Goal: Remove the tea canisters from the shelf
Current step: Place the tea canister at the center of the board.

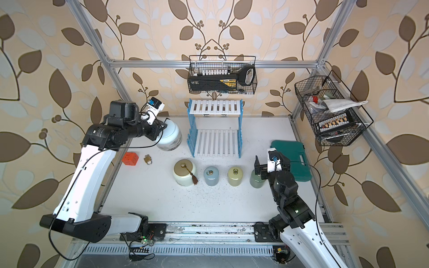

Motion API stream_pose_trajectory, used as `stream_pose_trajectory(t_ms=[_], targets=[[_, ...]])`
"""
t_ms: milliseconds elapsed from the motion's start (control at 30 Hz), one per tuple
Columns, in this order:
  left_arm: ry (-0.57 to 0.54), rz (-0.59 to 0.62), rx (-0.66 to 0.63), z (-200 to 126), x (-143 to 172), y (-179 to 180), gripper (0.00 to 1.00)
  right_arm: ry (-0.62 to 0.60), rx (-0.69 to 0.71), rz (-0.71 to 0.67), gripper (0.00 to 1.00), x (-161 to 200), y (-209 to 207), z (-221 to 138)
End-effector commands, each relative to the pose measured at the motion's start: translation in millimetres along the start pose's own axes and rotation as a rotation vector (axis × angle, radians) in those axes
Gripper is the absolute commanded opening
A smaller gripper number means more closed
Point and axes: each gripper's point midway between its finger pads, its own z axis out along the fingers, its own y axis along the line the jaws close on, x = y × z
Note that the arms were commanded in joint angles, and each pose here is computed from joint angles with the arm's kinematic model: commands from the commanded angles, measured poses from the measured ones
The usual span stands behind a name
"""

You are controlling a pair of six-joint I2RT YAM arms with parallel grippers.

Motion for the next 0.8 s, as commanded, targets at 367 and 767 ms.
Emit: stream_pose_trajectory(t_ms=[367,767], targets=[[-0.057,-0.131,-0.229,-17,56,54,0.00,-0.020,0.030,0.007,0.99,0,-6,-2],[0.004,-0.342,-0.317,4,132,77,0.00,-0.046,0.010,0.016,0.99,-7,-4,-5]])
